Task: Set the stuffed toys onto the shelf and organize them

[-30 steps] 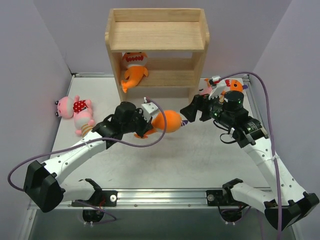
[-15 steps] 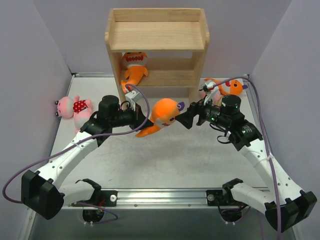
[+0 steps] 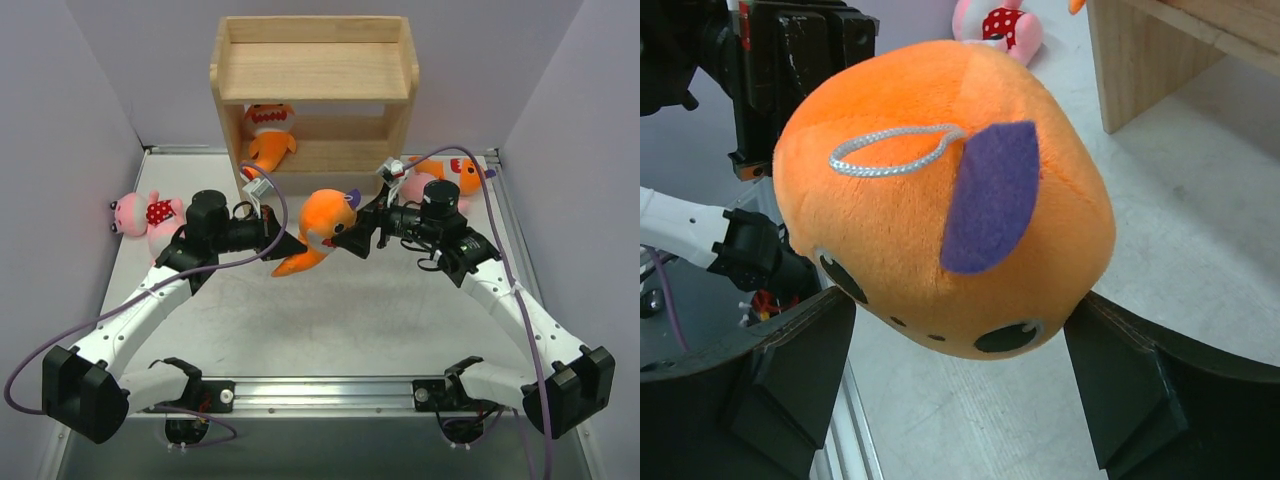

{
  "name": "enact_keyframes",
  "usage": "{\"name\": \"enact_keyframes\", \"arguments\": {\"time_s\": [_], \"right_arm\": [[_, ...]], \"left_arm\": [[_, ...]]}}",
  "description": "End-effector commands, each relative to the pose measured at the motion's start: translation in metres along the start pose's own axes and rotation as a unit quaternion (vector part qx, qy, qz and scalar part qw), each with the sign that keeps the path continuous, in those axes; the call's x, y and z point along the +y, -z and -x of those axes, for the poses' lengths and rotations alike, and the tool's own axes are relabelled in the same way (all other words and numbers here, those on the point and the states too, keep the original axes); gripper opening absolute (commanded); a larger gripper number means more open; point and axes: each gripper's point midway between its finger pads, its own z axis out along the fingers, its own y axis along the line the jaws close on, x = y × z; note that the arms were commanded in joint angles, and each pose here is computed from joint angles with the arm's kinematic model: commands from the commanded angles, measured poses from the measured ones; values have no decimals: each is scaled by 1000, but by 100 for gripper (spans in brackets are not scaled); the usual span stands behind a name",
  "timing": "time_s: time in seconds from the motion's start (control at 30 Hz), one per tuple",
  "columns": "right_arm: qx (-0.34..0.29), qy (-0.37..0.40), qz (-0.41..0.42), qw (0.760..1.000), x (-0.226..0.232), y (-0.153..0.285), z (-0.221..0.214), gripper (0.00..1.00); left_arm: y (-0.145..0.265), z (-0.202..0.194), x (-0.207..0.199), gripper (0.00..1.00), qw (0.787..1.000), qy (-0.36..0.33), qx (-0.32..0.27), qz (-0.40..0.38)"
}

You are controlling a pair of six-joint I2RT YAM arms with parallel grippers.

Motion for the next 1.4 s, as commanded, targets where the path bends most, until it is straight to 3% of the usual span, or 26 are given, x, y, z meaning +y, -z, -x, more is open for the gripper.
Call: {"name": "enact_keyframes", "arguments": {"time_s": [0.0, 0.1, 0.2, 0.23, 0.3, 0.33, 0.4, 0.47, 0.5, 0.7, 1.0, 1.1, 1.23, 1.37], "right_arm": [[-31, 36, 70, 996, 29, -5, 28, 84], [-28, 35, 74, 996, 29, -7, 27, 74], [-32, 37, 73, 996, 31, -6, 31, 51], [-31, 36, 71, 996, 30, -6, 31, 35], [-32, 37, 66, 997, 31, -5, 34, 20], [-29, 32, 57, 997, 28, -4, 34, 7], [-32, 33, 45, 998, 27, -3, 37, 0], [-28, 26, 34, 999, 24, -2, 37, 0], [-31, 25, 29, 999, 24, -1, 40, 0], [-14, -17, -24, 999, 10, 0, 42, 0], [29, -118, -131, 984, -22, -4, 44, 0], [40, -150, -158, 975, -29, -4, 41, 0], [44, -180, -173, 967, -32, -4, 37, 0], [43, -192, -170, 966, -29, -3, 36, 0]], "left_arm": [[0, 14, -20, 2, 998, -26, -14, -48], [0, 14, -20, 3, 998, -25, -11, -48], [0, 14, -14, 2, 999, -27, -12, -33], [1, 15, -12, 2, 999, -34, -14, -26], [2, 12, -5, 3, 1000, -29, -10, -4], [2, 14, 1, 5, 999, -37, -15, 13], [4, 14, 9, 17, 998, -37, -14, 40], [9, 16, 18, 24, 996, -50, -20, 74], [11, 19, 20, 37, 994, -56, -24, 87], [34, 40, 28, 69, 977, -107, -74, 167], [49, 54, 2, 77, 942, -213, -136, 220], [39, 42, -18, 80, 928, -278, -123, 217], [31, 34, -22, 82, 887, -365, -120, 256], [9, 11, -32, 82, 868, -422, -102, 238]]}}
